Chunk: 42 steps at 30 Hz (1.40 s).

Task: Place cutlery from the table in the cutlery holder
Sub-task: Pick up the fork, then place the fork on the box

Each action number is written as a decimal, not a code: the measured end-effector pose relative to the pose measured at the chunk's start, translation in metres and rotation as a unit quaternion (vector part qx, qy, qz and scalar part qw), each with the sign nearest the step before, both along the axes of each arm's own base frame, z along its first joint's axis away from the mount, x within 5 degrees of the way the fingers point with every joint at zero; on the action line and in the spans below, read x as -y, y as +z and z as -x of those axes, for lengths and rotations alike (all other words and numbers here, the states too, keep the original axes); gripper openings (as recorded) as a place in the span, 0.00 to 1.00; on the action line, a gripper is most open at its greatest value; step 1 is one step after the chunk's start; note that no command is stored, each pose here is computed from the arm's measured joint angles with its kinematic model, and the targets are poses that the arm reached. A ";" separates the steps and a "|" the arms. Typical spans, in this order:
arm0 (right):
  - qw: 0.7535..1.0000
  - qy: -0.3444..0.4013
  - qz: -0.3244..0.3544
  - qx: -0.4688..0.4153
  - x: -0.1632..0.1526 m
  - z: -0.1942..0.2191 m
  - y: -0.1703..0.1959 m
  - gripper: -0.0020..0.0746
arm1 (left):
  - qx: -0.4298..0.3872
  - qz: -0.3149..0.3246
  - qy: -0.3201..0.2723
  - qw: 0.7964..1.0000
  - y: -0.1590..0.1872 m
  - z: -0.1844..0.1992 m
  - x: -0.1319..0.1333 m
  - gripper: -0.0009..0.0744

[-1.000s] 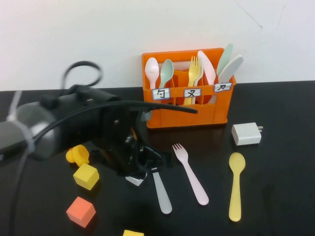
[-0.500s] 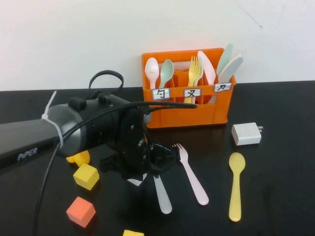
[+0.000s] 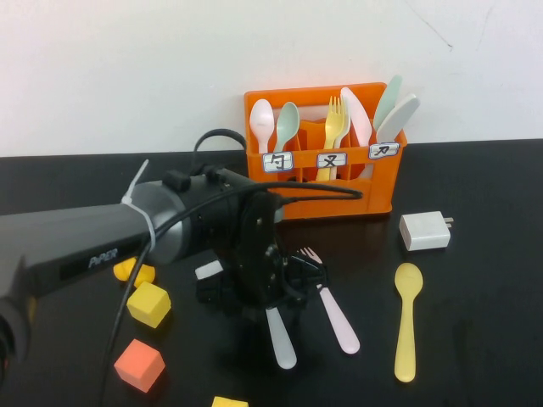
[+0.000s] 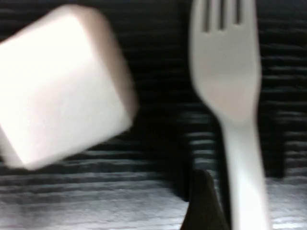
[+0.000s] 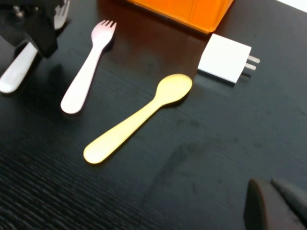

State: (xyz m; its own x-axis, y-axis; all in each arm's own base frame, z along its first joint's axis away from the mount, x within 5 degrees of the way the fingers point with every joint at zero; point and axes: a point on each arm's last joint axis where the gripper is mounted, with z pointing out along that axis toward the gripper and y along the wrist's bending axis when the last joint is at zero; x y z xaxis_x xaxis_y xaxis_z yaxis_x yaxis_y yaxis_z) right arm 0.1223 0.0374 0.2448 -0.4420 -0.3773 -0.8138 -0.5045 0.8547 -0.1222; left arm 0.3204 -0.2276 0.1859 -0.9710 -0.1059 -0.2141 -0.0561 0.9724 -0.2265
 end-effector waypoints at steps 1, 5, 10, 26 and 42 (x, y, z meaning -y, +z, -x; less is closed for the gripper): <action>1.000 0.000 0.000 0.000 0.000 0.000 0.000 0.02 | 0.002 -0.001 -0.003 1.000 0.000 0.001 0.001 0.56; 1.000 0.000 0.000 0.000 0.000 0.000 0.000 0.02 | 0.006 -0.005 0.001 1.000 0.000 0.001 0.002 0.56; 1.000 0.001 -0.001 0.000 0.000 0.000 0.000 0.02 | 0.012 -0.023 0.006 1.000 -0.006 -0.003 0.001 0.56; 1.000 0.003 -0.002 -0.002 -0.001 0.000 0.000 0.02 | 0.024 -0.044 -0.004 0.999 -0.009 -0.009 0.000 0.14; 1.000 0.002 -0.006 -0.002 -0.001 0.000 0.000 0.02 | 0.077 -0.023 -0.012 0.997 0.072 0.016 -0.020 0.14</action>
State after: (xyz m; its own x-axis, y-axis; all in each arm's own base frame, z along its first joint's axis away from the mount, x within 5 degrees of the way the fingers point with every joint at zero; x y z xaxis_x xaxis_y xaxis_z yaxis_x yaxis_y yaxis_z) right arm 0.1219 0.0383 0.2449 -0.4435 -0.3705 -0.8161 -0.5091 0.8535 -0.1108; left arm 0.3040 -0.2079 0.2582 -0.9285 -0.0690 -0.3648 -0.0001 0.9826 -0.1857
